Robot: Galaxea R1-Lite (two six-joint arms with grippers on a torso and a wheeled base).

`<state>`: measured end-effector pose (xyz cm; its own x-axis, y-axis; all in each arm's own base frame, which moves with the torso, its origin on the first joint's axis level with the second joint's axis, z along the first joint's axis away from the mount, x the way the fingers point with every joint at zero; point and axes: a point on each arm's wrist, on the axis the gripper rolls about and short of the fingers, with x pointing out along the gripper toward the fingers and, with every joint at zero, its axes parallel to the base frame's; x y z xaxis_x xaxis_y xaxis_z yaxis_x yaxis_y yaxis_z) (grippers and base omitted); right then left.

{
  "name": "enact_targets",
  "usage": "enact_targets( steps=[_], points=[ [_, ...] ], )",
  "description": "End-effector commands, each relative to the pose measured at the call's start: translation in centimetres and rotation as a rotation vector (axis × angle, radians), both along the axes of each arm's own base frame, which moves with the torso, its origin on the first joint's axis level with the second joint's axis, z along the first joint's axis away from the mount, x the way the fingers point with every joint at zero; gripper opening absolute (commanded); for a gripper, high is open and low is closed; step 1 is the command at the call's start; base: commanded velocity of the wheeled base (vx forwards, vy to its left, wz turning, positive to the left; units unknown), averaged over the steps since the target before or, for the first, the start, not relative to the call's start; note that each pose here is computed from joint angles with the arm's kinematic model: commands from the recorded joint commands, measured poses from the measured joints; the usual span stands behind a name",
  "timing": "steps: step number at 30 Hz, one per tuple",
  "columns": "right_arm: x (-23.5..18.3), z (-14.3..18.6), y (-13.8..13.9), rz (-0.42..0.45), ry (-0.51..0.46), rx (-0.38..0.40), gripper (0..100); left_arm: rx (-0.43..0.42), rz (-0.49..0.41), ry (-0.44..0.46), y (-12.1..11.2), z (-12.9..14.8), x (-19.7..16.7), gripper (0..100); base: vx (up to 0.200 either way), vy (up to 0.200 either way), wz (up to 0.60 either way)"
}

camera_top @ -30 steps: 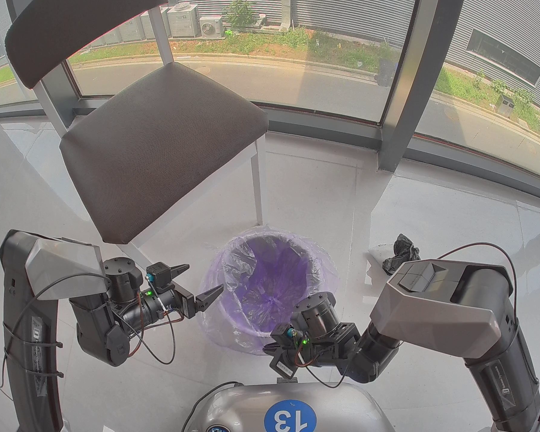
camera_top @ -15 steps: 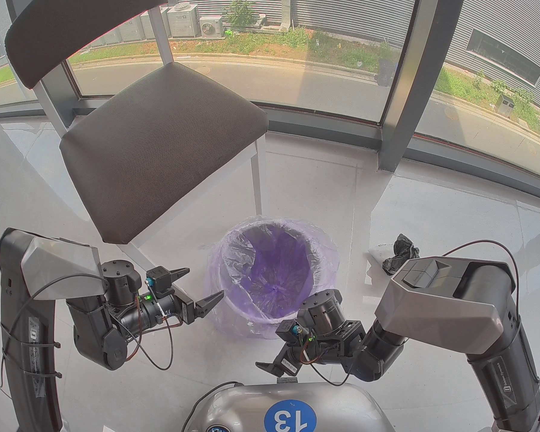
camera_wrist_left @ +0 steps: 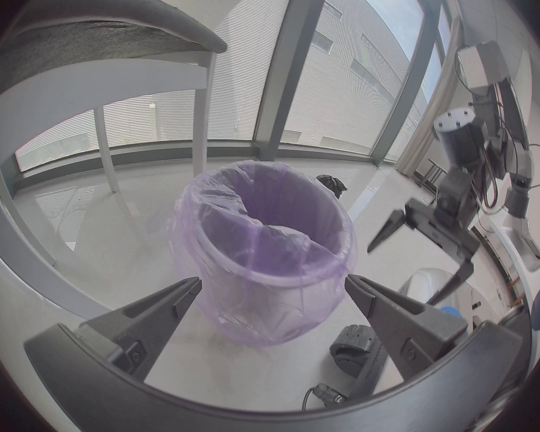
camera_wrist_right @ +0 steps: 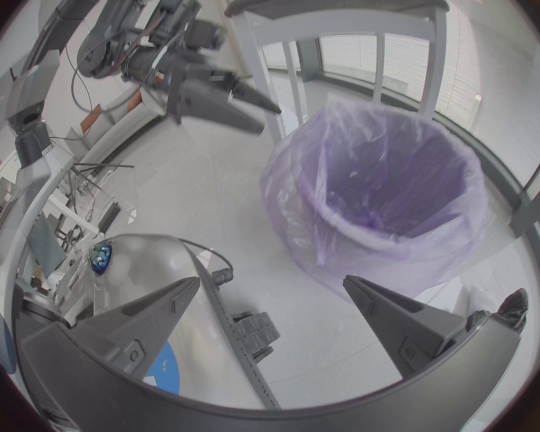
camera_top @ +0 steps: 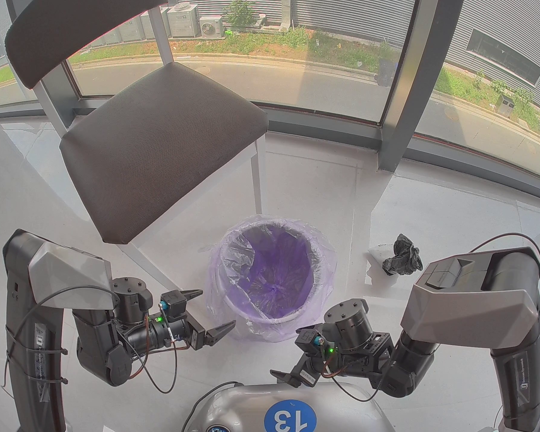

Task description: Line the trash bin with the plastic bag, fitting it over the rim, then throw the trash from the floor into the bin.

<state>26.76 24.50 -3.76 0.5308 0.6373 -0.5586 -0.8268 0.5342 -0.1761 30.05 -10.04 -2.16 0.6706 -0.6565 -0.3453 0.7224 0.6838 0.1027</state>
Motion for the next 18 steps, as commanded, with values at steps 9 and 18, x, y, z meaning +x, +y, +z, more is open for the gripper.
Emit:
enact_targets(
  steps=[9,18],
  points=[
    [-3.3,2.0,-3.8,-0.091,-0.058,0.12,100,0.229,0.058,0.034,-3.3,-3.2,0.6,100,0.0,0.0,0.0],
    [-5.4,3.7,-7.5,-0.18,-0.05,0.156,100,0.241,0.076,0.017,-5.3,-4.7,2.1,100,0.0,0.0,0.0]
  ],
)
